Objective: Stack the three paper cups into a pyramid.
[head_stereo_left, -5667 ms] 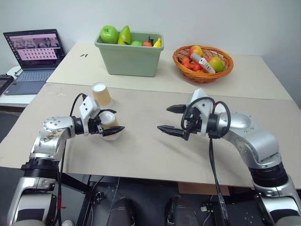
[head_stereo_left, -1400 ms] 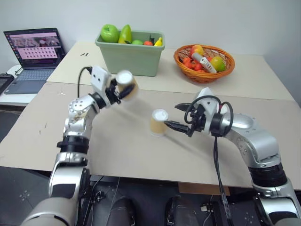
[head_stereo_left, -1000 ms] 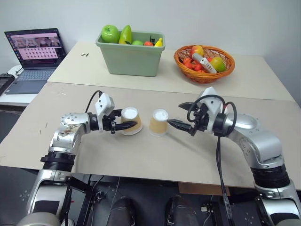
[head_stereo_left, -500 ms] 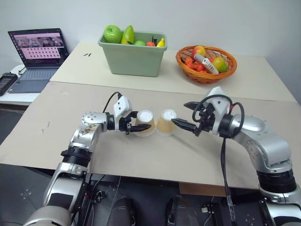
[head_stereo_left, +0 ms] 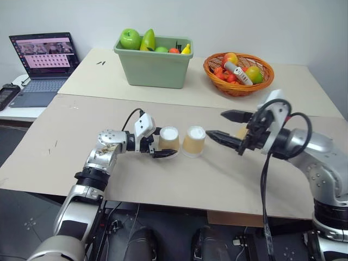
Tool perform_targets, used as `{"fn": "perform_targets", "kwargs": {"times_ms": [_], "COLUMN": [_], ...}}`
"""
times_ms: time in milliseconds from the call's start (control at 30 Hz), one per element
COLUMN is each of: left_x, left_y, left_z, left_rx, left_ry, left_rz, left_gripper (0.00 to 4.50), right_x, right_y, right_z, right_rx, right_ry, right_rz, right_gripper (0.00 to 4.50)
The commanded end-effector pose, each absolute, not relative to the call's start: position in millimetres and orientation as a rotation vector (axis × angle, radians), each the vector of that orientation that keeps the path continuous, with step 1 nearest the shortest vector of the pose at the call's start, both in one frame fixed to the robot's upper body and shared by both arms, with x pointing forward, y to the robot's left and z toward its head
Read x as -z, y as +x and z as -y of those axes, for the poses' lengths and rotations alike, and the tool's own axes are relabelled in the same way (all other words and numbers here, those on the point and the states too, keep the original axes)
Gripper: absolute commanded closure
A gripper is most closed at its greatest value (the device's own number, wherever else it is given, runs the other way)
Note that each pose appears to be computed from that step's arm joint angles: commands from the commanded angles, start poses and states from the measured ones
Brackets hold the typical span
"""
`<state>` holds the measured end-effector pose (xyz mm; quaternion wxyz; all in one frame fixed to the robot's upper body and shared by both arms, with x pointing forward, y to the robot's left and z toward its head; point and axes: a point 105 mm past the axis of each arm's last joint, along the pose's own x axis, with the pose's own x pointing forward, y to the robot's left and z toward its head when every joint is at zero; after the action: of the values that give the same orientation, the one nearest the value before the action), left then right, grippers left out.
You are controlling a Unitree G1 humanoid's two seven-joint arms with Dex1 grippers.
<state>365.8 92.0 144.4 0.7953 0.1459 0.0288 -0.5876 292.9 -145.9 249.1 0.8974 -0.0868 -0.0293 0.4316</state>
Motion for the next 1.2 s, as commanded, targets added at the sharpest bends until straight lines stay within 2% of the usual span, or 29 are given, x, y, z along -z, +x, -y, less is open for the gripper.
{"fn": "perform_targets", "kwargs": {"times_ms": [33,200,400,667,967,1200], "left_x": [-174.4,-194.1,-228.3,-244.9,-246.0,-244.8], "left_y": [357.4,330.3,306.2,294.6,293.2,292.5], "left_z": [-100.7,-118.3,-125.7,-123.9,-121.2,-119.5], "left_rx": [1.268,1.297,1.283,1.254,1.235,1.233], "left_ry": [0.326,0.334,0.314,0.311,0.312,0.316], "left_rz": [0.018,-0.001,0.028,0.053,0.057,0.055], "left_gripper": [0.05,0.05,0.05,0.05,0.05,0.05], "right_x": [-260.2,-241.2,-191.3,-173.5,-187.5,-197.0], "right_y": [286.0,285.3,313.5,350.9,373.3,378.6], "right_z": [173.2,215.7,273.8,254.8,244.8,242.0], "right_rx": [-0.827,-0.712,-0.413,-0.444,-0.457,-0.462], "right_ry": [-0.209,-0.261,-0.411,-0.335,-0.270,-0.185], "right_rz": [0.072,-0.053,-0.284,-0.247,-0.170,-0.125], "right_gripper": [0.00,0.00,0.00,0.00,0.00,0.00]}}
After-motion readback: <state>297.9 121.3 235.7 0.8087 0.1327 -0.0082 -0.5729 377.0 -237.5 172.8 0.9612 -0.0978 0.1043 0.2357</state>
